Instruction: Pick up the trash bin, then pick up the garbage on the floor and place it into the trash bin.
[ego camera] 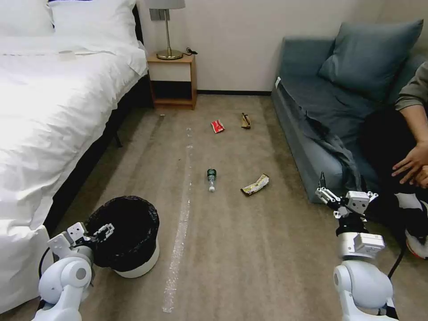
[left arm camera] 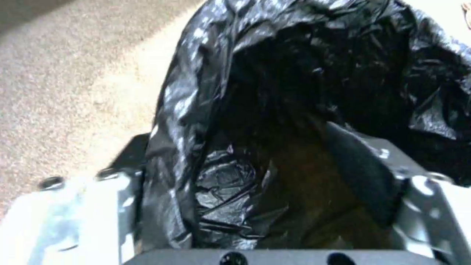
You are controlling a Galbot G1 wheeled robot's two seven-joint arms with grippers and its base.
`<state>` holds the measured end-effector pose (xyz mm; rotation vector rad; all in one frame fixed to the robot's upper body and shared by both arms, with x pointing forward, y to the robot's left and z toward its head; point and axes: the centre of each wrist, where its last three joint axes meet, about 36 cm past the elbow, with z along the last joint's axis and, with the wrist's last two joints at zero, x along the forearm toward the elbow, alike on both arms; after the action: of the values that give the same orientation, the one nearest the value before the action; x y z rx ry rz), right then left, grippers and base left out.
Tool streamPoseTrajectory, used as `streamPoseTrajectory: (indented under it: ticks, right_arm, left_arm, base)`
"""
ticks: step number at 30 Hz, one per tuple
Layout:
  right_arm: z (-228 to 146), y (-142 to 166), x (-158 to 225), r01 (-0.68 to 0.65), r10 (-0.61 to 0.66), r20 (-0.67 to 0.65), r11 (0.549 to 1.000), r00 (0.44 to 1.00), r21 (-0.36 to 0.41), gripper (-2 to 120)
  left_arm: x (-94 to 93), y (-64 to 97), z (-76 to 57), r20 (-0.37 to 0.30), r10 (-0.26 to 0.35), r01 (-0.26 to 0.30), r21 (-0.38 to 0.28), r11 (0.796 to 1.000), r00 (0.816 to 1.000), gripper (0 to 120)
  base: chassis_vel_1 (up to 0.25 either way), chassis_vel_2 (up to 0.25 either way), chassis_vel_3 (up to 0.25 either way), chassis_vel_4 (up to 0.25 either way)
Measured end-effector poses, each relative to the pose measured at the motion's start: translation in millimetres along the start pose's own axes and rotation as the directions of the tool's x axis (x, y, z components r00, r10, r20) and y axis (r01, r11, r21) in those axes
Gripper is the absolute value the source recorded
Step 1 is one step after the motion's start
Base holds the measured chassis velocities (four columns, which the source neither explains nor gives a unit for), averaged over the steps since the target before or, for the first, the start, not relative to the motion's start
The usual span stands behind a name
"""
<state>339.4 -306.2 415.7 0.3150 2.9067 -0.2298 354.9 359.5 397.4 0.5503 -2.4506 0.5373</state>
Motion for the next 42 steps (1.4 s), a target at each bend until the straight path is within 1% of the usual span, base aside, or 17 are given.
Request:
streamPoseTrajectory:
  ticks: [7, 11, 13, 15, 19, 24, 27, 28, 29, 30, 31, 33, 34, 35, 39, 41, 42]
  right_arm:
    - [-1, 2, -1, 0.004, -0.004, 0.003, 1.0, 1.0, -0.003, 100]
    - [-1, 2, -1, 0.004, -0.004, 0.003, 1.0, 1.0, -0.003, 100]
    - [-1, 3, -1, 0.006, -0.006, 0.004, 1.0, 1.0, -0.005, 100]
    - [-1, 3, -1, 0.006, -0.006, 0.004, 1.0, 1.0, -0.005, 100]
    - [-3, 3, -1, 0.005, -0.005, 0.003, 1.0, 1.0, -0.008, 100]
    - [-10, 8, 1, 0.013, -0.015, -0.021, 0.998, 1.0, -0.054, 100]
    - [-9, 8, 0, 0.009, -0.01, -0.016, 0.999, 1.0, -0.053, 100]
    - [-9, 8, 0, 0.01, -0.011, -0.018, 0.998, 1.0, -0.058, 100]
    - [-9, 8, 0, 0.01, -0.011, -0.018, 0.998, 1.0, -0.058, 100]
    - [-13, 9, 1, 0.015, -0.017, -0.023, 0.997, 1.0, -0.081, 100]
    - [-13, 9, 1, 0.015, -0.017, -0.023, 0.997, 1.0, -0.081, 100]
    - [-15, 13, 1, 0.016, -0.017, -0.016, 0.996, 1.0, -0.088, 100]
    - [-15, 13, 1, 0.016, -0.017, -0.016, 0.996, 1.0, -0.088, 100]
    - [-14, 12, 1, 0.037, -0.037, -0.007, 0.997, 0.999, -0.072, 100]
    - [-15, 11, 3, 0.068, -0.068, 0.0, 0.996, 0.998, -0.062, 100]
    - [-12, 14, 3, 0.067, -0.066, 0.022, 0.996, 0.998, -0.057, 100]
    - [-12, 14, 3, 0.067, -0.066, 0.022, 0.996, 0.998, -0.057, 100]
  left_arm:
    - [-1.2, 7.2, 5.7, 0.008, -0.023, 0.023, 0.011, 1.0, 1.0, 44]
    - [-1.3, 11.3, 8.3, 0.01, -0.033, 0.033, 0.014, 0.999, 0.999, 38]
    - [-1.5, 15.3, 10.8, 0.014, -0.038, 0.038, 0.013, 0.999, 0.999, 25]
    - [-1.8, 16.8, 11.5, 0.016, -0.04, 0.04, 0.013, 0.999, 0.999, 22]
    - [-2.1, 20.5, 12.0, 0.019, -0.028, 0.027, 0.007, 1.0, 0.999, 5]
    - [-1.2, 22.0, 10.2, 0.023, -0.005, 0.005, -0.005, 1.0, 1.0, 5]
    - [-1.8, 21.9, 9.9, 0.077, 0.004, -0.003, -0.021, 1.0, 0.997, 5]
    - [-2.4, 22.2, 9.4, 0.164, 0.02, -0.012, -0.053, 0.999, 0.986, 5]
    - [-2.4, 22.2, 9.4, 0.164, 0.02, -0.012, -0.053, 0.999, 0.986, 5]
    - [0.0, 21.5, 6.3, 0.221, 0.033, -0.016, -0.079, 0.997, 0.975, 5]
    - [0.0, 21.5, 6.3, 0.221, 0.033, -0.016, -0.079, 0.997, 0.975, 5]
    - [13.5, 10.3, -5.1, 0.287, 0.085, -0.055, -0.112, 0.992, 0.954, 5]
    - [13.5, 10.3, -5.1, 0.287, 0.085, -0.055, -0.112, 0.992, 0.954, 5]
    - [23.9, 1.5, -13.5, 0.331, 0.112, -0.07, -0.139, 0.988, 0.937, 5]
    - [37.1, -9.7, -22.5, 0.375, 0.142, -0.082, -0.171, 0.982, 0.916, 5]
    - [64.8, -32.4, -36.0, 0.43, 0.168, -0.08, -0.215, 0.973, 0.887, 5]
    - [64.8, -32.4, -36.0, 0.43, 0.168, -0.08, -0.215, 0.973, 0.887, 5]
  base:
    - [0.0, 0.0, 0.0, 0.0]
    - [0.0, 0.0, 0.0, 0.0]
    - [0.0, 0.0, 0.0, 0.0]
    - [0.0, 0.0, 0.0, 0.0]
    - [0.0, 0.0, 0.0, 0.0]
    - [0.0, 0.0, 0.0, 0.0]
    - [0.0, 0.0, 0.0, 0.0]
    - [0.0, 0.0, 0.0, 0.0]
    - [0.0, 0.0, 0.0, 0.0]
    - [0.0, 0.0, 0.0, 0.0]
    - [0.0, 0.0, 0.0, 0.0]
    - [0.0, 0.0, 0.0, 0.0]
    - [0.0, 0.0, 0.0, 0.0]
    - [0.0, 0.0, 0.0, 0.0]
    - [0.0, 0.0, 0.0, 0.0]
    - [0.0, 0.0, 0.0, 0.0]
    - [0.0, 0.0, 0.0, 0.0]
